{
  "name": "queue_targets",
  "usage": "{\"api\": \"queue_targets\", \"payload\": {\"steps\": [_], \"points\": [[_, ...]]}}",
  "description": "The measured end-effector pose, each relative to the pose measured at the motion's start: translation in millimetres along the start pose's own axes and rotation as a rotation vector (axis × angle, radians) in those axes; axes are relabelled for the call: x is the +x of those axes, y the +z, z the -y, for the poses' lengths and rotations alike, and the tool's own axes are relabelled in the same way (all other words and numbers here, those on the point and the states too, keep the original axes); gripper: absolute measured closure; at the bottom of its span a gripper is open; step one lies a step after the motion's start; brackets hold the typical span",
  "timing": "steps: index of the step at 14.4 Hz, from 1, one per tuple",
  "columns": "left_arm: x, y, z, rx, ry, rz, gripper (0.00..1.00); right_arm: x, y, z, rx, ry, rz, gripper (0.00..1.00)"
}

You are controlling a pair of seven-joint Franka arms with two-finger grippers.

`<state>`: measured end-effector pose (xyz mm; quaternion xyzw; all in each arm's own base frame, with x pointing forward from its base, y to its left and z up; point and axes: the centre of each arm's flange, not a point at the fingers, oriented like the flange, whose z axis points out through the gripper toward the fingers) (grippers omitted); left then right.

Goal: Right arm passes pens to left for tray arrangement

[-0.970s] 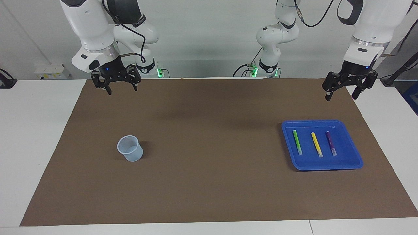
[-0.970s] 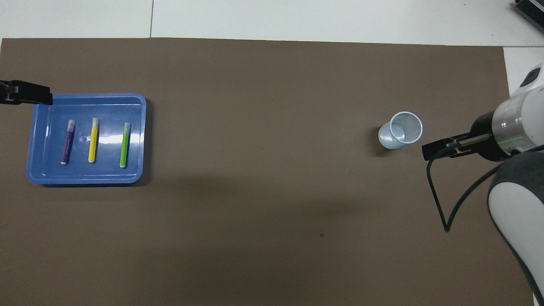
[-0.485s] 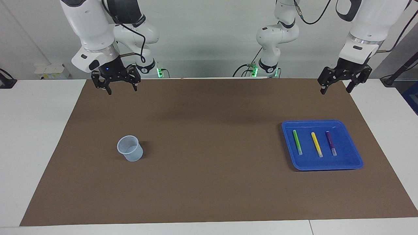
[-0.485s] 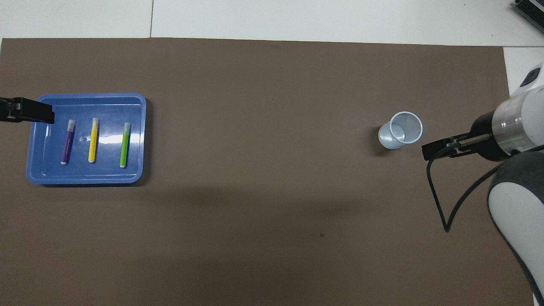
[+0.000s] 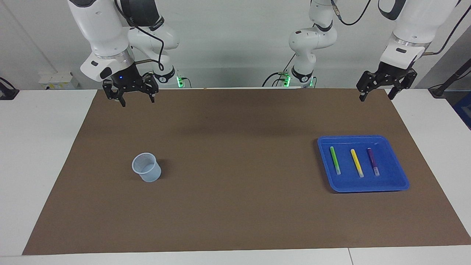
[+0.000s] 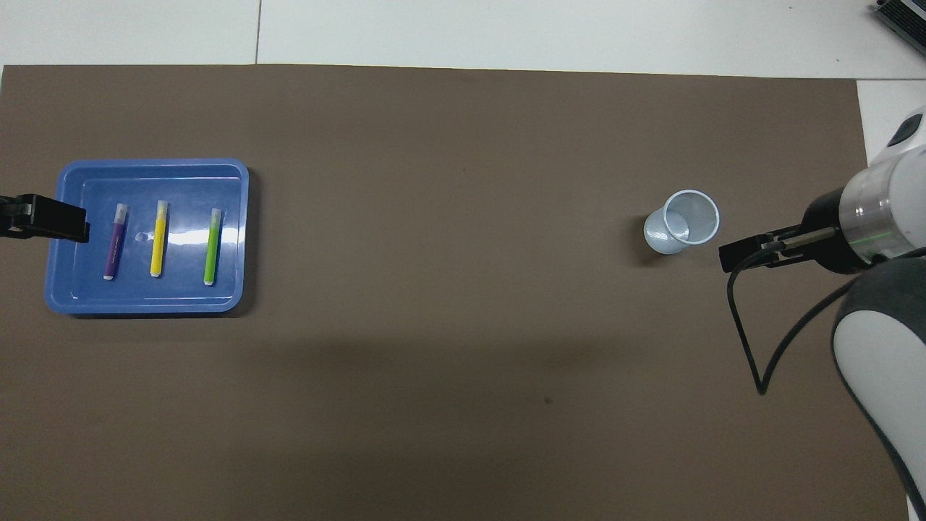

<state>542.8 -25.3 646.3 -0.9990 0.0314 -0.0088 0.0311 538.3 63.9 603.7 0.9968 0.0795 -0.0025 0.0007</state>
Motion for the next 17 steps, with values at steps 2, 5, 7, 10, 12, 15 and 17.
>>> {"api": "queue_targets", "payload": {"steps": [2, 5, 7, 10, 12, 15, 17], "points": [[-0.9, -0.3, 0.7, 0.0, 0.015, 0.003, 0.0, 0.0, -0.6, -1.0, 0.0, 0.002, -0.001, 0.0], [-1.2, -1.0, -0.4, 0.0, 0.041, 0.002, 0.0, 0.1, -1.1, -0.8, 0.001, 0.002, -0.002, 0.0], [-1.2, -1.2, -2.7, 0.0, 0.062, 0.002, 0.0, 0.1, -1.3, -0.8, 0.001, 0.002, -0.003, 0.0], [-1.2, -1.4, -5.3, 0.0, 0.069, 0.001, 0.0, 0.1, -1.5, -0.8, 0.001, 0.002, -0.003, 0.0], [-1.2, -1.4, -5.9, 0.0, 0.07, 0.001, 0.0, 0.1, -1.6, -0.8, 0.001, 0.002, -0.003, 0.0], [-1.2, -1.4, -5.7, 0.0, 0.07, 0.001, 0.0, 0.1, -1.7, -0.8, 0.001, 0.002, -0.004, 0.0], [-1.3, -1.2, -3.2, 0.0, 0.065, 0.001, 0.0, 0.1, -1.7, -0.8, 0.001, 0.002, -0.004, 0.0]]}}
